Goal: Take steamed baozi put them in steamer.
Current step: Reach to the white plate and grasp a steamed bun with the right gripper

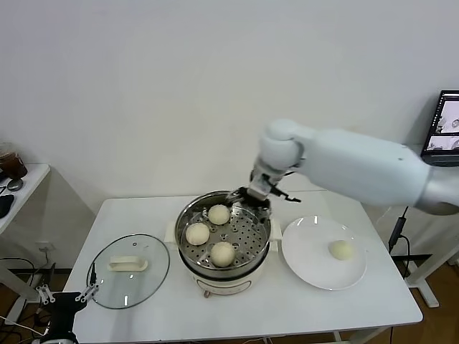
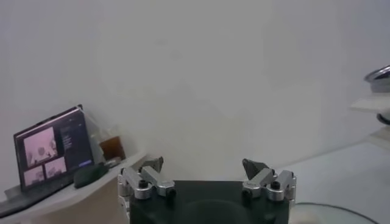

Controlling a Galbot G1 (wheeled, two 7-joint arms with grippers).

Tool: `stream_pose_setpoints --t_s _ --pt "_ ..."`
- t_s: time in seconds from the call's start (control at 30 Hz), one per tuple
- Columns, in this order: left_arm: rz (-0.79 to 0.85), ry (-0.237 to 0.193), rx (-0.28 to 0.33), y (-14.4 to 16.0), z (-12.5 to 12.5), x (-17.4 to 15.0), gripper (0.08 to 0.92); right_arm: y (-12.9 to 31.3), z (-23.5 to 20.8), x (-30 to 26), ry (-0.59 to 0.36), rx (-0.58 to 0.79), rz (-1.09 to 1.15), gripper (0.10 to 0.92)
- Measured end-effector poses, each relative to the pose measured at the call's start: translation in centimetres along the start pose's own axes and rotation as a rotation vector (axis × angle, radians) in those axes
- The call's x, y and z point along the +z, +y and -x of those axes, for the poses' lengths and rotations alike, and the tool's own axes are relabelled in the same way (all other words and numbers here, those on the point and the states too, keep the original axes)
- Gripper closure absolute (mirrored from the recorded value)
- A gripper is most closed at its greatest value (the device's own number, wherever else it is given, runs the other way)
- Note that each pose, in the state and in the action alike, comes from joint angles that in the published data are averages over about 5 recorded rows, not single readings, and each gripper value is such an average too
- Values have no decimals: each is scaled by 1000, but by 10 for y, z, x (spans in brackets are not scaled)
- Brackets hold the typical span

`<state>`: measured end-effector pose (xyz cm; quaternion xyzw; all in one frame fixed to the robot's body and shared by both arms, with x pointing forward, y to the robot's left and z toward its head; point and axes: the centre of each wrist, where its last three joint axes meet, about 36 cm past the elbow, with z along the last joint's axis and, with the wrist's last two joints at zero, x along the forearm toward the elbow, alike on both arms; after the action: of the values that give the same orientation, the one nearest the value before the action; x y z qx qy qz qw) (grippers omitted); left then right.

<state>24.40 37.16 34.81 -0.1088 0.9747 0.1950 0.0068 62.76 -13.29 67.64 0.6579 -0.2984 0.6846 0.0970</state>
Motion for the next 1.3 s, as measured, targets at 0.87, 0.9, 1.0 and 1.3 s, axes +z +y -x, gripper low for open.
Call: stream_pose_setpoints --t_s 0.87,0.9,1.0,1.3 --pt "3 -6 23 -13 -3 1 177 254 52 140 189 -70 831 200" --pt "3 -6 22 -12 -3 1 177 259 56 142 193 -72 840 200" --pt "8 -6 18 -9 -4 1 177 270 69 148 204 -76 863 200" --pt "15 -10 15 -8 -6 1 177 282 103 162 226 -74 896 200"
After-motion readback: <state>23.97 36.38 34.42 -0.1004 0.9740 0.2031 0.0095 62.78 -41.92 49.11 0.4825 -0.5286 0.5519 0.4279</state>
